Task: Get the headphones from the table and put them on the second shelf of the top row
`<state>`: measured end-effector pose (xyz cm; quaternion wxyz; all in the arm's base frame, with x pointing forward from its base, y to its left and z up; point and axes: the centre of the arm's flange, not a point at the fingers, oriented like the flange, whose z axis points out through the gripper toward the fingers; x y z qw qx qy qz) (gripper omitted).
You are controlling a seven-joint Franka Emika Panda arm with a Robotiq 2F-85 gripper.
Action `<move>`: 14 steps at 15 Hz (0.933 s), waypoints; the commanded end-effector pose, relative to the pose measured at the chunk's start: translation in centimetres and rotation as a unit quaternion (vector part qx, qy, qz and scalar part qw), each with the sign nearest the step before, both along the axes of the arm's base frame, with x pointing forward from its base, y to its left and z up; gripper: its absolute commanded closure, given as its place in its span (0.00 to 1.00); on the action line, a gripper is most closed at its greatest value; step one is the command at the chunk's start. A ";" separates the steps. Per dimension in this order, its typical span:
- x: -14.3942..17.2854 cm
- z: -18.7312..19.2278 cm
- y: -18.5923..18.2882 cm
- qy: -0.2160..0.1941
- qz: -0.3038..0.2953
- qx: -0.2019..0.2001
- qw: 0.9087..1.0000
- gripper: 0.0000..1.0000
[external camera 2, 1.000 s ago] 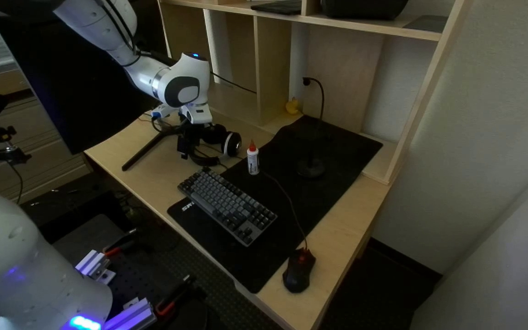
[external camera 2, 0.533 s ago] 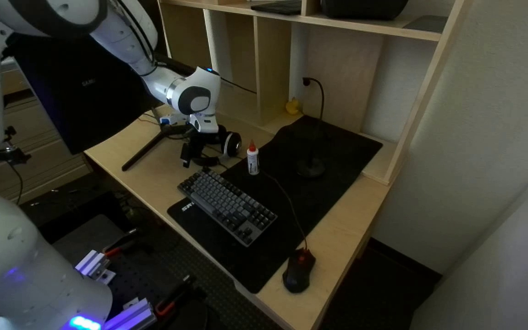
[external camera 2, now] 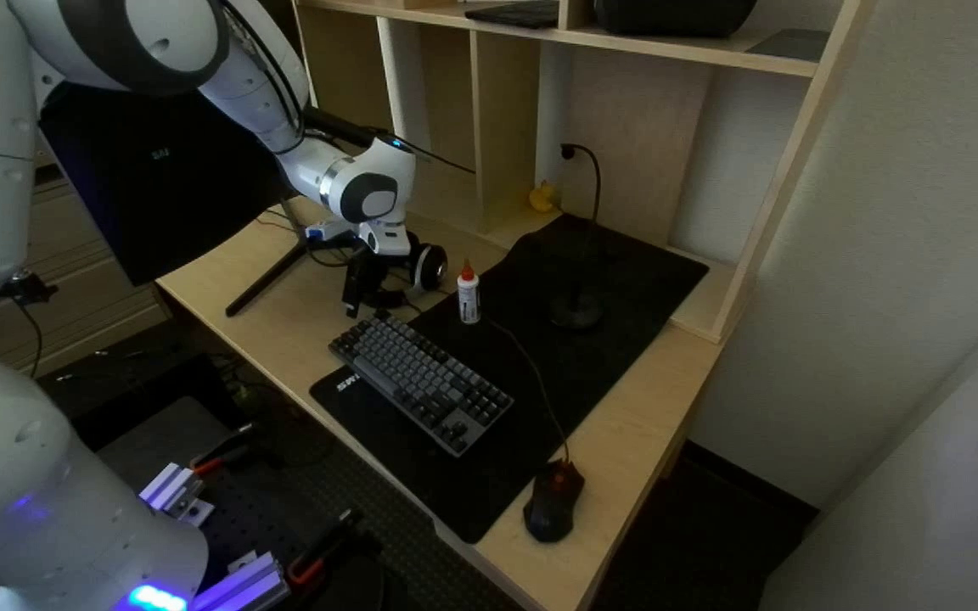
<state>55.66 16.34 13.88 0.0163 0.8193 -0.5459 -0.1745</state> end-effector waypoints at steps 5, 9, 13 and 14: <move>-0.4 -0.4 -0.1 -0.010 -0.010 -0.010 1.000 0.76; -0.7 0.7 -0.3 -0.021 -0.027 -0.028 0.999 0.94; -3.8 8.3 -1.6 -0.021 0.011 -0.043 0.999 0.96; -4.3 9.7 -1.7 -0.017 0.025 -0.048 0.998 0.97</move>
